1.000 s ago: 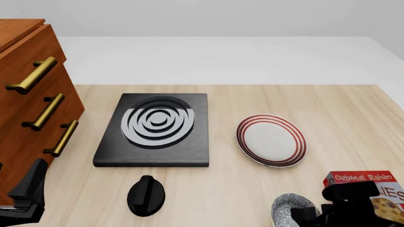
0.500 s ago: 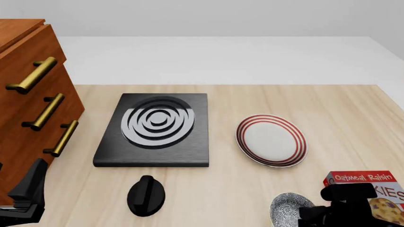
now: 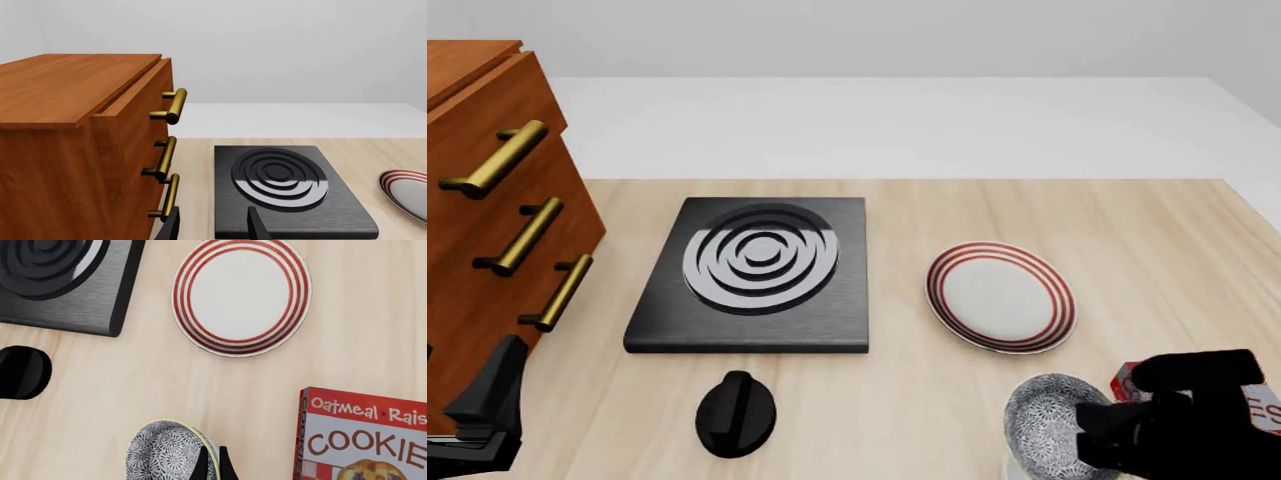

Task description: Pick the akita bowl on the ramekin and place it on the plate.

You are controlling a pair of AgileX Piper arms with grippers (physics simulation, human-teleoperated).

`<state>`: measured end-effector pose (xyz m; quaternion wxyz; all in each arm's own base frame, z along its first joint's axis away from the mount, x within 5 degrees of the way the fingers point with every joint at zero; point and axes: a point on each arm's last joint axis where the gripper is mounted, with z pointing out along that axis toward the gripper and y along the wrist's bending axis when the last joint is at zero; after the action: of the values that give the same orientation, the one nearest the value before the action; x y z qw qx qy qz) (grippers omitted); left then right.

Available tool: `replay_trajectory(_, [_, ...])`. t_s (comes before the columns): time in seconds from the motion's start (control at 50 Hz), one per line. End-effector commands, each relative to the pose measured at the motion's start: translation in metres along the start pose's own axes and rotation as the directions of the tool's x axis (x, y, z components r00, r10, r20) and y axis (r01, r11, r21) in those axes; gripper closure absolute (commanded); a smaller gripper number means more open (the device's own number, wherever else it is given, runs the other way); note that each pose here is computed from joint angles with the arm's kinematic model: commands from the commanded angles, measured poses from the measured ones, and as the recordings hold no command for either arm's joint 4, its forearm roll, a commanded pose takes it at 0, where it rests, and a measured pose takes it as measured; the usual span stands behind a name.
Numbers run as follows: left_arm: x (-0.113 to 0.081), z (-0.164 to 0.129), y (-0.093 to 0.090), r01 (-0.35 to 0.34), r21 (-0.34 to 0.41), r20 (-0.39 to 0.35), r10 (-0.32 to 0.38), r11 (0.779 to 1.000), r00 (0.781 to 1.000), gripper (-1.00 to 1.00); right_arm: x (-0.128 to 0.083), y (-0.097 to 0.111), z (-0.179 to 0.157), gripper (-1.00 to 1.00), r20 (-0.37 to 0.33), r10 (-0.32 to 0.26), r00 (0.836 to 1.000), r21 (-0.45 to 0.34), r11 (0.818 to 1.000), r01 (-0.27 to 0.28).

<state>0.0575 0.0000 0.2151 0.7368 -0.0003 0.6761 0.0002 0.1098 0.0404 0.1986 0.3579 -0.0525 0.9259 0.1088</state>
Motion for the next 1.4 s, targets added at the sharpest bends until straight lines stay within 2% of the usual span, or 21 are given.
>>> replay_trajectory(0.02, [0.0,0.0,0.0,0.0,0.0,0.0,0.0,1.0,1.0,-1.0,-0.037,0.006,-0.046,1.0,0.117,-0.028,0.993,-0.003,1.0,0.028])
replay_trajectory(0.14, [0.0,0.0,0.0,0.0,0.0,0.0,0.0,1.0,1.0,-1.0,-0.062,0.011,-0.069,1.0,0.176,-0.052,0.983,-0.007,0.999,0.054])
replay_trajectory(0.2, [0.0,0.0,0.0,0.0,0.0,0.0,0.0,1.0,1.0,-1.0,-0.083,0.012,-0.085,1.0,0.241,-0.048,0.969,0.009,0.999,0.047])
replay_trajectory(0.22, [0.0,0.0,0.0,0.0,0.0,0.0,0.0,1.0,1.0,-1.0,-0.083,0.012,-0.085,1.0,0.241,-0.048,0.969,0.009,0.999,0.047])
replay_trajectory(0.32, [0.0,0.0,0.0,0.0,0.0,0.0,0.0,1.0,1.0,-1.0,-0.116,0.016,-0.093,1.0,0.324,-0.041,0.945,0.015,0.999,0.038])
replay_trajectory(0.36, [0.0,0.0,0.0,0.0,0.0,0.0,0.0,1.0,1.0,-1.0,-0.123,0.018,-0.09,1.0,0.331,-0.049,0.943,0.009,0.999,0.048])
replay_trajectory(0.5, [0.0,0.0,0.0,0.0,0.0,0.0,0.0,1.0,1.0,-1.0,-0.146,0.019,-0.07,1.0,0.363,-0.009,0.932,0.001,1.0,0.009])
replay_trajectory(0.76, [0.0,0.0,0.0,0.0,0.0,0.0,0.0,1.0,1.0,-1.0,-0.175,0.011,-0.019,1.0,0.369,0.045,0.928,0.015,0.998,-0.055])
replay_trajectory(0.78, [0.0,0.0,0.0,0.0,0.0,0.0,0.0,1.0,1.0,-1.0,-0.177,0.01,-0.011,1.0,0.367,0.071,0.928,0.009,0.997,-0.08])
replay_trajectory(0.84, [0.0,0.0,0.0,0.0,0.0,0.0,0.0,1.0,1.0,-1.0,-0.179,0.01,-0.002,1.0,0.362,0.065,0.93,0.011,0.997,-0.074])
replay_trajectory(1.08, [0.0,0.0,0.0,0.0,0.0,0.0,0.0,1.0,1.0,-1.0,-0.191,-0.002,0.05,1.0,0.335,0.115,0.935,0.025,0.991,-0.13])
replay_trajectory(1.12, [0.0,0.0,0.0,0.0,0.0,0.0,0.0,1.0,1.0,-1.0,-0.194,-0.006,0.063,1.0,0.33,0.145,0.933,0.026,0.986,-0.163])
replay_trajectory(1.26, [0.0,0.0,0.0,0.0,0.0,0.0,0.0,1.0,1.0,-1.0,-0.193,-0.008,0.09,1.0,0.309,0.195,0.931,0.013,0.978,-0.209])
replay_trajectory(1.28, [0.0,0.0,0.0,0.0,0.0,0.0,0.0,1.0,1.0,-1.0,-0.191,-0.008,0.095,1.0,0.301,0.227,0.926,0.005,0.971,-0.239])
replay_trajectory(1.32, [0.0,0.0,0.0,0.0,0.0,0.0,0.0,1.0,1.0,-1.0,-0.19,-0.009,0.1,1.0,0.297,0.222,0.929,0.009,0.972,-0.235])
replay_trajectory(1.34, [0.0,0.0,0.0,0.0,0.0,0.0,0.0,1.0,1.0,-1.0,-0.188,-0.011,0.104,1.0,0.293,0.245,0.924,0.007,0.966,-0.258])
replay_trajectory(1.36, [0.0,0.0,0.0,0.0,0.0,0.0,0.0,1.0,1.0,-1.0,-0.188,-0.012,0.105,1.0,0.292,0.237,0.927,0.011,0.968,-0.251])
replay_trajectory(1.4, [0.0,0.0,0.0,0.0,0.0,0.0,0.0,1.0,1.0,-1.0,-0.184,-0.012,0.109,1.0,0.286,0.258,0.923,0.006,0.963,-0.271])
